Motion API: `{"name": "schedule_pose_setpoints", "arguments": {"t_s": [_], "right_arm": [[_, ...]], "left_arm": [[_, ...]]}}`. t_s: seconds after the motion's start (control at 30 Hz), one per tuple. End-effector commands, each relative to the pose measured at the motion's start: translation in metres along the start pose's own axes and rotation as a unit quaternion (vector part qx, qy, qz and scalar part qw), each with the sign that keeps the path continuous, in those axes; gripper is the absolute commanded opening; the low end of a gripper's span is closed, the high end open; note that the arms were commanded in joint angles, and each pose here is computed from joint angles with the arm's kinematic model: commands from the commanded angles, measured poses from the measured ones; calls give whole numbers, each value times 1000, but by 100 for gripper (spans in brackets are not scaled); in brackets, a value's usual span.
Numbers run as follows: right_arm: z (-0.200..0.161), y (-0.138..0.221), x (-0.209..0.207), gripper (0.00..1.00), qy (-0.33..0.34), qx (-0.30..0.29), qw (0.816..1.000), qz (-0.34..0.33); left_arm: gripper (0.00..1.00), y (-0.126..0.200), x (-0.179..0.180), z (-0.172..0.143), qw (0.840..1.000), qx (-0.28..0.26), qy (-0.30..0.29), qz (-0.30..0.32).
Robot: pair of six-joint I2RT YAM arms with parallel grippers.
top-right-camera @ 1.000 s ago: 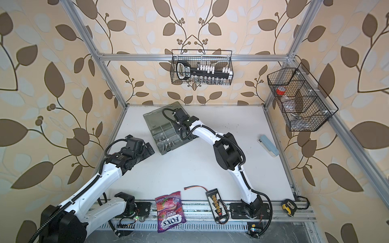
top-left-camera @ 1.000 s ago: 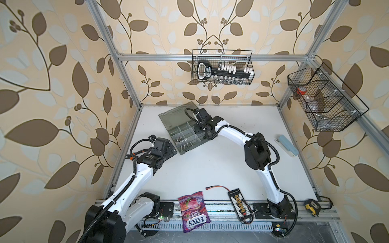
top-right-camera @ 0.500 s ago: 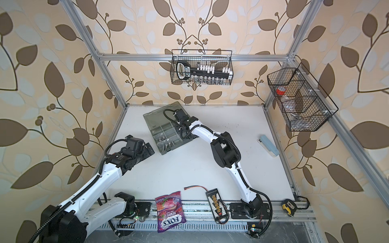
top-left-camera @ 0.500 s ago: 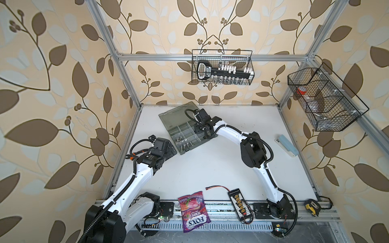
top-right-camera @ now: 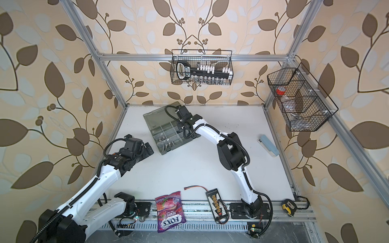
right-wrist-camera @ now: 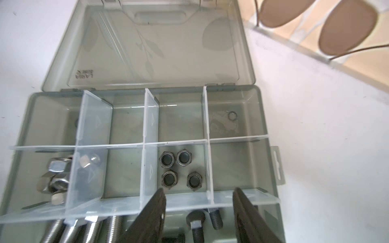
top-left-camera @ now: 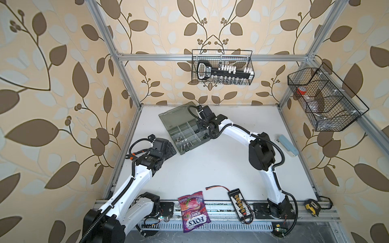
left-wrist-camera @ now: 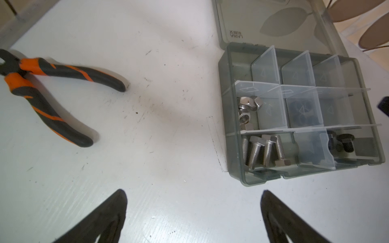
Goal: Sort the screws and nuts into containers
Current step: Place the nut into the container, then reset both arms
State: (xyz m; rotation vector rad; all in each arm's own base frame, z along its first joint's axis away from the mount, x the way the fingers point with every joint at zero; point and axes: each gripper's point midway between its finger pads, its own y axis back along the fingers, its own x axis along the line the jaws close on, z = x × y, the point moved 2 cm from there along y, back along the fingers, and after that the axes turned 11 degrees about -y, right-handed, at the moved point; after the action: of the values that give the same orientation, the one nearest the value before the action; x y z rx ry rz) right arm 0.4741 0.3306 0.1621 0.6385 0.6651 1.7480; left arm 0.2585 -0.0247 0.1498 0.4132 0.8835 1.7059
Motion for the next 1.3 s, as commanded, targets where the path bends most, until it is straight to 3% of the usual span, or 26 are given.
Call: {"name": "schedule_pose_setpoints", "arguments": {"t_s": [0.0,0.17,0.33,0.37,0.73,0.97,1.13,1.27], "right_arm": [[18,38,-16,56,-17,-45,999,-11],[8,75,-58,64,-65,-69,995,-27],[-5,109,-124,97,-133,-97,985,-56],[-6,115,-137,100,-146,-105,982,-61],[-48,164,-251,99,-238,-205,936,-157],[-69,181,-279,100,-203,-280,916,-205],[-88,198,-287,100,-174,-351,894,-215],[-104,199,-300,100,-179,-357,888,-229]], "left_arm": [[99,19,4,27,998,-53,-6,11],[99,25,5,33,996,-85,-20,5],[99,24,6,38,993,-116,-35,2],[99,23,7,38,992,-120,-38,5],[99,23,20,46,976,-206,-59,30],[99,19,22,48,964,-248,-90,41],[99,7,19,45,946,-293,-134,34],[99,0,14,41,936,-307,-171,29]]}}
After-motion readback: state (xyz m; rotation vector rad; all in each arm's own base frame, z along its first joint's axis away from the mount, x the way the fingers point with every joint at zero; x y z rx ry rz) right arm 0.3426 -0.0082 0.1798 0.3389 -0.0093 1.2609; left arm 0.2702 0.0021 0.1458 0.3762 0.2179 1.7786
